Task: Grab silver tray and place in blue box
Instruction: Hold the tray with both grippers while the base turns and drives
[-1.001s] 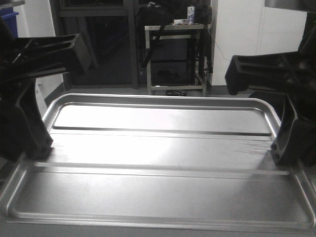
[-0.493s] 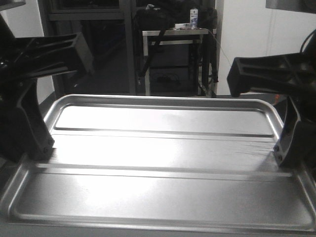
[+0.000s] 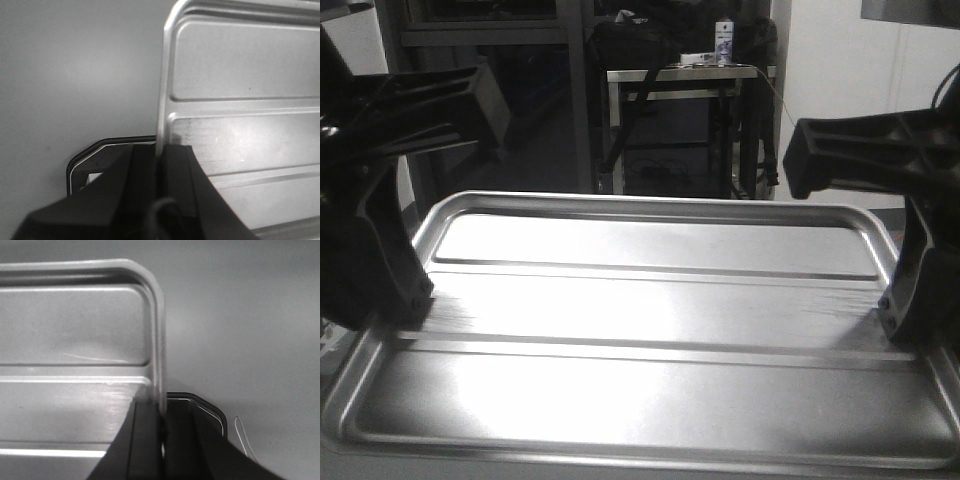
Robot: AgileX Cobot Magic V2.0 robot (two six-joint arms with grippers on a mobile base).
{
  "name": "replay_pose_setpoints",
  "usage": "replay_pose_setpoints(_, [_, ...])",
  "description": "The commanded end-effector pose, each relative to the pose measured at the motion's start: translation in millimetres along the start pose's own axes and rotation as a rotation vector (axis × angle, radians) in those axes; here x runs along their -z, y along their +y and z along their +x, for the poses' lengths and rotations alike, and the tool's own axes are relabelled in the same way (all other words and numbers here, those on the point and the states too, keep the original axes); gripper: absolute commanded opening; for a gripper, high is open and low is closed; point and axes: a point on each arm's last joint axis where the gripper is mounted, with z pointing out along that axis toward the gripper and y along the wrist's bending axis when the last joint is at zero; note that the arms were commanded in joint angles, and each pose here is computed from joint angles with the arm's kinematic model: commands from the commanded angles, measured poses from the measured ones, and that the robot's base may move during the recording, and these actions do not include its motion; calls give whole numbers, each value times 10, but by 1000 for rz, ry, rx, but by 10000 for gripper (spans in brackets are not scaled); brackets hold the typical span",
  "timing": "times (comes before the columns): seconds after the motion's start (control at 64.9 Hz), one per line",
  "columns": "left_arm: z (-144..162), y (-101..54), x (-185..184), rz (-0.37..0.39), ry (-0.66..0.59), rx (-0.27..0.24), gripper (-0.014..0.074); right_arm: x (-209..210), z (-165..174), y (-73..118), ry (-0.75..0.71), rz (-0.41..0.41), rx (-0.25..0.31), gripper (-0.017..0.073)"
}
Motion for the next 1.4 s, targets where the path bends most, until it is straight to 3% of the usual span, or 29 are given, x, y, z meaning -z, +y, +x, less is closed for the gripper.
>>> replay_pose_setpoints(0.0, [-42, 45, 110, -31, -33, -21, -104, 100, -65, -83, -39, 66, 21, 63])
replay_pose_setpoints(1.386, [-42, 45, 110, -31, -33, -21, -104, 101, -64, -85, -38, 68, 21, 63])
